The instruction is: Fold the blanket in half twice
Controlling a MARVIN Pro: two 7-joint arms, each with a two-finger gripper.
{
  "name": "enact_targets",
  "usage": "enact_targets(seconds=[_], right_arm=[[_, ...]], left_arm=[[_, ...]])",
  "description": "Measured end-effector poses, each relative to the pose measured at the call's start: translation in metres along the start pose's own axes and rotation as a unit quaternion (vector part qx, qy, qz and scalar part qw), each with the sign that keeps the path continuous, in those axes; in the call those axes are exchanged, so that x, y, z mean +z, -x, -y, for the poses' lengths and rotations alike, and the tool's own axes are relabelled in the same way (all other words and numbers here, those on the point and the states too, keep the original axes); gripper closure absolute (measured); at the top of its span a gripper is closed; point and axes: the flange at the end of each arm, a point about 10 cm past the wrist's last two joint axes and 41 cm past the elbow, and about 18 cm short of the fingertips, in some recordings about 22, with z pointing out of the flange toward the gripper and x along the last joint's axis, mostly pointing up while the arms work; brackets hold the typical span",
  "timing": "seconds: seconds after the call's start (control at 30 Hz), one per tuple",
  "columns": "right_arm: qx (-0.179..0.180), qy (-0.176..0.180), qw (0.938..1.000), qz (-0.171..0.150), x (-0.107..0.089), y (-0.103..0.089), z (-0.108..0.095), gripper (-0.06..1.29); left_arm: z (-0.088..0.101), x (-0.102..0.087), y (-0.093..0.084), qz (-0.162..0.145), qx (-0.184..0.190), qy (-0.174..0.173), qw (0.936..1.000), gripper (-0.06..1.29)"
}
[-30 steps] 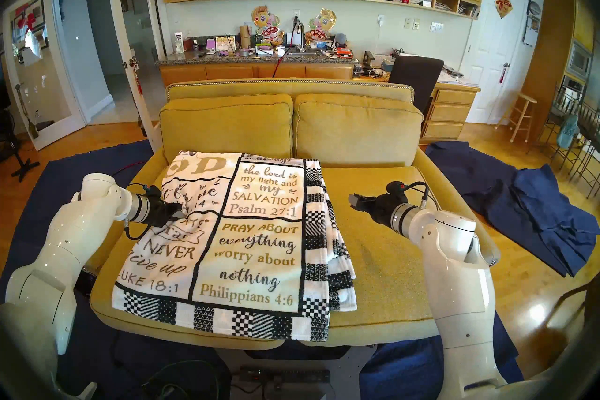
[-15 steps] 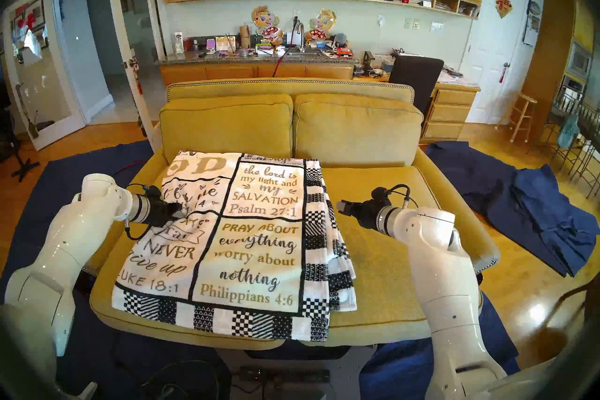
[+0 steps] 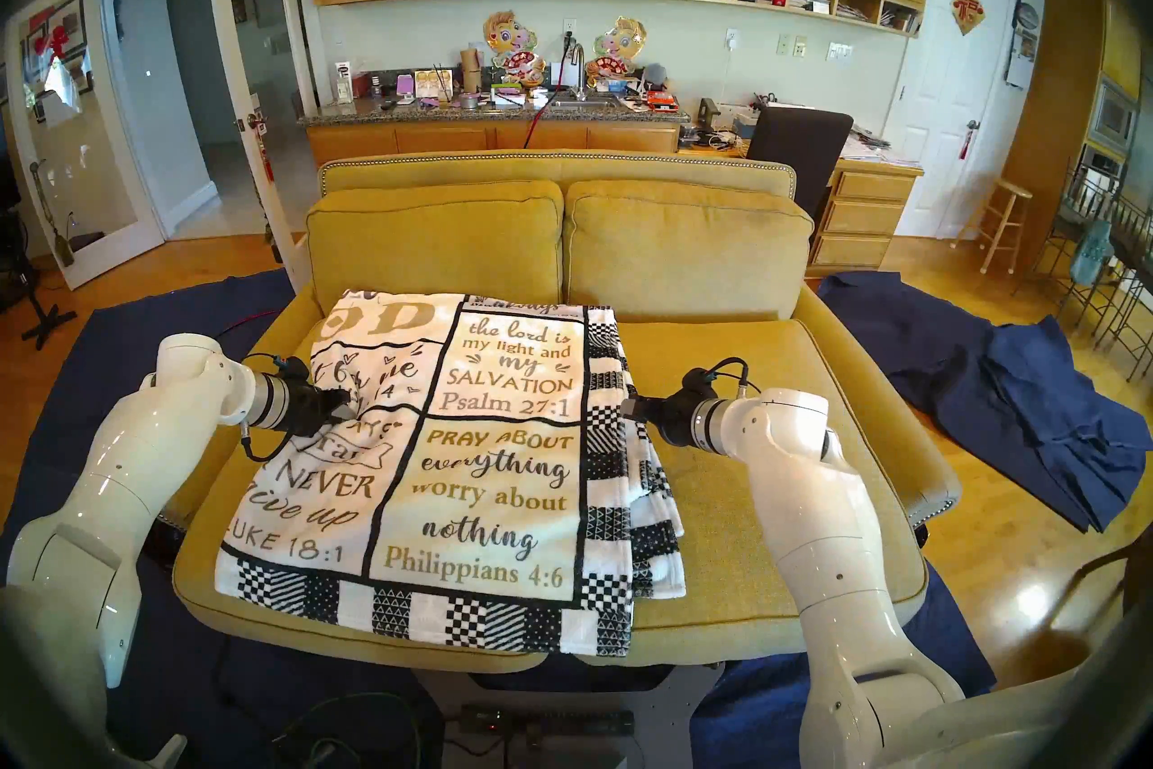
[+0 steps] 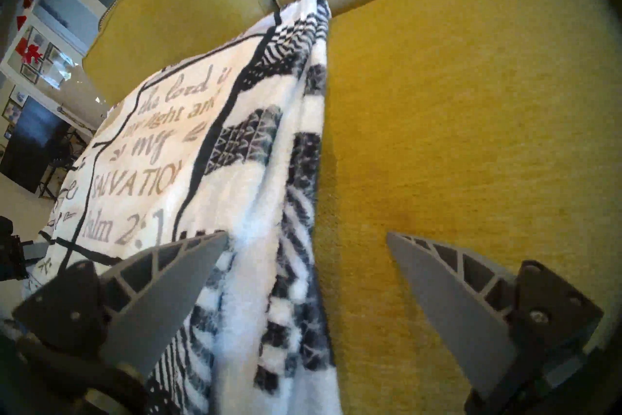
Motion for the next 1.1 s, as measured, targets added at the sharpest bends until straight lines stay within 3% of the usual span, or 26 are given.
enact_targets(seconds=[0.3, 0.67, 1.1], right_arm=[[-0.024, -0.028, 0.9991, 0.019, 0.005, -0.01, 0.013, -0.01], [-0.026, -0.033, 0.9988, 0.024, 0.003, -0.013, 0.004, -0.01], [-0.031, -0.037, 0.9977, 0.048, 0.021, -0.008, 0.001, -0.01]], left_arm=[[-0.002, -0.002, 0.001, 0.0, -0.009, -0.003, 1.0, 1.18], [-0.006, -0.003, 0.003, 0.005, -0.019, -0.008, 0.9998, 1.18], [-0.011, -0.007, 0.006, 0.018, -0.038, -0.017, 0.999, 1.18]])
